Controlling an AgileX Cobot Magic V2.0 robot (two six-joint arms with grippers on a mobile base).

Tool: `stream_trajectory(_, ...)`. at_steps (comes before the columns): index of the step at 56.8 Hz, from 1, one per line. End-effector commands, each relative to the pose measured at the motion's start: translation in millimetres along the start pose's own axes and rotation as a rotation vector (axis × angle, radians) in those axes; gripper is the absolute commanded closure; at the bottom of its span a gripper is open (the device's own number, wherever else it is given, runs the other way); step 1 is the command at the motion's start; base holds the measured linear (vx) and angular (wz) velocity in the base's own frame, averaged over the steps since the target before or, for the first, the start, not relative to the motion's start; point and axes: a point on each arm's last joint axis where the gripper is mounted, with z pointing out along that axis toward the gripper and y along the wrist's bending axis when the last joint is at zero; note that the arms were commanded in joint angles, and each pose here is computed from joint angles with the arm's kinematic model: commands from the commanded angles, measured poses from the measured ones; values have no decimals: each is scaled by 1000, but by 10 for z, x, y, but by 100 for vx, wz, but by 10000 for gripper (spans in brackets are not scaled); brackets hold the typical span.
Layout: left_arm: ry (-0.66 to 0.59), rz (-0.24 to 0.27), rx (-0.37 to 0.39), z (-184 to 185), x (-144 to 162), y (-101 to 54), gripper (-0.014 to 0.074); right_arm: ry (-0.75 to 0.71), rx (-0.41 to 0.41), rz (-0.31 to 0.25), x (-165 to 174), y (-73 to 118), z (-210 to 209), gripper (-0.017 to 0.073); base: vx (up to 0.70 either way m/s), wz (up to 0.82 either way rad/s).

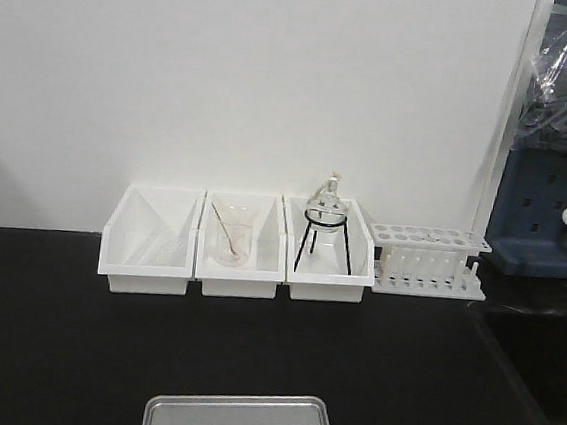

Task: Move beaker to silver tray on left bench
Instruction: 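Lower the held beaker onto the silver tray with the right gripper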

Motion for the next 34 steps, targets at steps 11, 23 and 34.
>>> stream_trajectory(11,-66,-3,8,18,12,-7,592,-254,-326,-193,-234,469,696,562,0,0)
stream_trajectory(23,-66,-3,8,18,12,-7,592,-205,-621,-55,204,899,1694,562,0,0)
stream_trajectory(34,-66,-3,8,18,12,-7,592,-316,-801,-16,442,1181,2413,562,0,0)
